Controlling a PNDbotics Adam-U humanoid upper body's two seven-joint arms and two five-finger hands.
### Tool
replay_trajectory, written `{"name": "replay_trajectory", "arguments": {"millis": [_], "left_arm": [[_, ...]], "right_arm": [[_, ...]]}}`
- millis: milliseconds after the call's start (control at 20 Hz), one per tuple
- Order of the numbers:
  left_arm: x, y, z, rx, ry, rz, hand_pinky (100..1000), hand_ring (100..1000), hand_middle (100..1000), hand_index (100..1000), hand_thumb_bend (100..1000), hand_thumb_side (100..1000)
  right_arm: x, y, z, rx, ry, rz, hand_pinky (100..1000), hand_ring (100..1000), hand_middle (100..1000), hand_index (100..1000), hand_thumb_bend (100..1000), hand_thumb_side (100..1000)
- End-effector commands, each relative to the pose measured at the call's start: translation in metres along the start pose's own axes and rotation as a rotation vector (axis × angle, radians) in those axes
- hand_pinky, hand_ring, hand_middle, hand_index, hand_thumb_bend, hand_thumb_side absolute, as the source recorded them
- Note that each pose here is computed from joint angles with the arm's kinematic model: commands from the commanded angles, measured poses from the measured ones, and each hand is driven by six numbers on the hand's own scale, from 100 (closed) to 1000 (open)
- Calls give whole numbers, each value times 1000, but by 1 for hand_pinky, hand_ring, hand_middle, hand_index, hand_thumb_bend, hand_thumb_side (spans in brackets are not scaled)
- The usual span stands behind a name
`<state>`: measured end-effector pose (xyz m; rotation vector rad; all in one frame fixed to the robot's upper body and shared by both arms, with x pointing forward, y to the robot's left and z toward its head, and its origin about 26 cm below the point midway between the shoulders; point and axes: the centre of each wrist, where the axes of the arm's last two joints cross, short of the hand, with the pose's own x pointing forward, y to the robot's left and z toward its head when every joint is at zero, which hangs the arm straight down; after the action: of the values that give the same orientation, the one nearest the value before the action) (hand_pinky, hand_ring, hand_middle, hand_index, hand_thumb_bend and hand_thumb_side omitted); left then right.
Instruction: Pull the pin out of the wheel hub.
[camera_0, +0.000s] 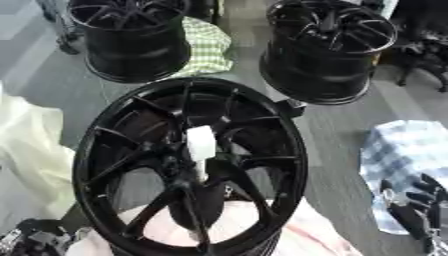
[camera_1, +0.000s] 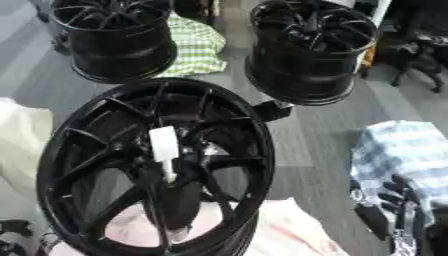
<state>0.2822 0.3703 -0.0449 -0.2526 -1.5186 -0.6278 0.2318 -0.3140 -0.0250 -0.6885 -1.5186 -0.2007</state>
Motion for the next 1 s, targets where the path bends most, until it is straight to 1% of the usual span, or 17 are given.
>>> {"name": "replay_trajectory", "arguments": {"millis": [50, 150, 300, 550, 1000], "left_arm": [[9, 9, -1, -67, -67, -84, 537, 100, 606, 770, 100, 1000], [9, 9, 0, -65, -66, -82, 537, 100, 607, 770, 100, 1000], [8, 9, 2, -63, -64, -83, 537, 100, 607, 770, 100, 1000], [6, 9, 3, -63, -61, -83, 539, 100, 607, 770, 100, 1000], [2, 7, 5, -67, -54, -83, 538, 100, 607, 770, 100, 1000]], "right_arm": [[11, 17, 0, 83, -54, -1, 704, 681, 704, 856, 388, 241], [5, 25, 1, 88, -28, 4, 702, 674, 698, 851, 381, 232], [-1, 30, 2, 111, -23, 46, 703, 673, 695, 845, 380, 239], [-5, 31, 5, 147, -10, 70, 703, 672, 693, 847, 375, 238], [-7, 32, 7, 158, 0, 61, 701, 665, 688, 847, 372, 230]]}}
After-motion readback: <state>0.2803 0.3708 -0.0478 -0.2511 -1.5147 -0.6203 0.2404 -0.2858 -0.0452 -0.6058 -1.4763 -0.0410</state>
